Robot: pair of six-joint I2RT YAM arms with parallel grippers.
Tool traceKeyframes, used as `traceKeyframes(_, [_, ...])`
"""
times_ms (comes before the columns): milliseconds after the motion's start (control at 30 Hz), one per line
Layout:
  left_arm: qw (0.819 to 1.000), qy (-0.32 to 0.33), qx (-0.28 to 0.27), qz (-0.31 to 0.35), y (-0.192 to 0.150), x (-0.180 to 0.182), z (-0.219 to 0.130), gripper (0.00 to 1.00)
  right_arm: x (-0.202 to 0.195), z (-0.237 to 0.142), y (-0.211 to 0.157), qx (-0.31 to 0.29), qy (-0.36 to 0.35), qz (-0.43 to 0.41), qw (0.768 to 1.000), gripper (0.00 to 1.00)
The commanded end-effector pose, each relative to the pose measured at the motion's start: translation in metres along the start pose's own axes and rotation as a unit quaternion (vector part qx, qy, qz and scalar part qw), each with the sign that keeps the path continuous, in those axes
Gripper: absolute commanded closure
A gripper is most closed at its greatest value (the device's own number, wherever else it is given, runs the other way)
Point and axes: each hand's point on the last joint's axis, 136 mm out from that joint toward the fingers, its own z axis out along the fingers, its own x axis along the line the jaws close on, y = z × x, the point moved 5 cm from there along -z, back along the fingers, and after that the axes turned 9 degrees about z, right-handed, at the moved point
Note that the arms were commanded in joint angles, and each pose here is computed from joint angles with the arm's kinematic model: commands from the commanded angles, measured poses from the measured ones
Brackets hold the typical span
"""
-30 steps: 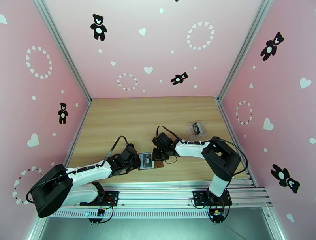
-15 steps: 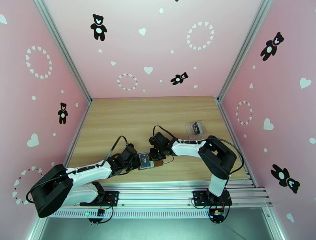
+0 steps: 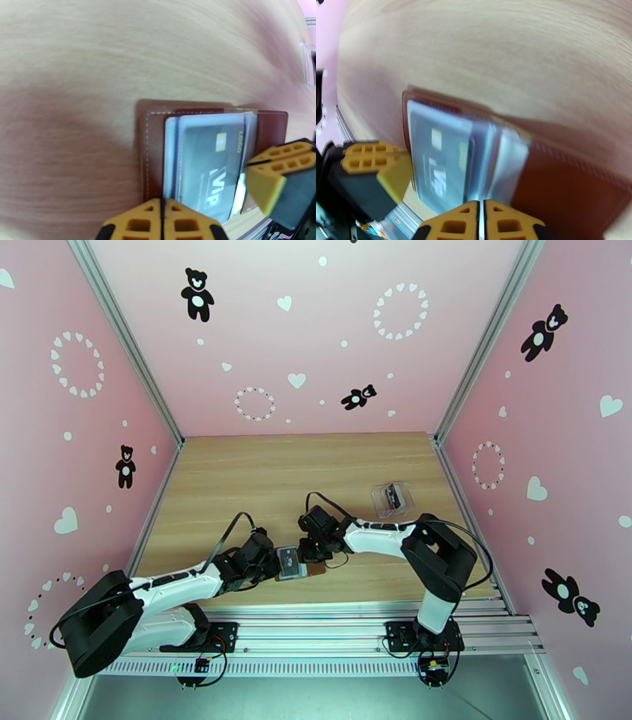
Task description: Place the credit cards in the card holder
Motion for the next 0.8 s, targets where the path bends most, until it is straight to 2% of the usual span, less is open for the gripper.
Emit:
traceKeyframes(0, [0.999,0.040,0.003,0.009,-0.007,0.016,-0.011,0.90,0.007,-0.021,0.003,-0.022,-0.012,-0.022,0.999,0.84])
traceKeyframes(100, [0.999,0.038,-0.006,0.006,-0.005,0.017,-0.017,0.87,0.011,-0.018,0.002,-0.013,0.004,-0.022,1.000,0.84])
traceKeyframes(367, [0.999,0.033,0.000,0.003,-0.009,0.019,-0.015,0.88,0.018,0.000,0.002,0.014,0.037,-0.016,0.999,0.85])
traceKeyframes(767, [0.999,0.033,0.010,0.003,-0.011,0.018,-0.005,0.89,0.019,0.012,-0.002,0.031,0.045,-0.015,0.998,0.86])
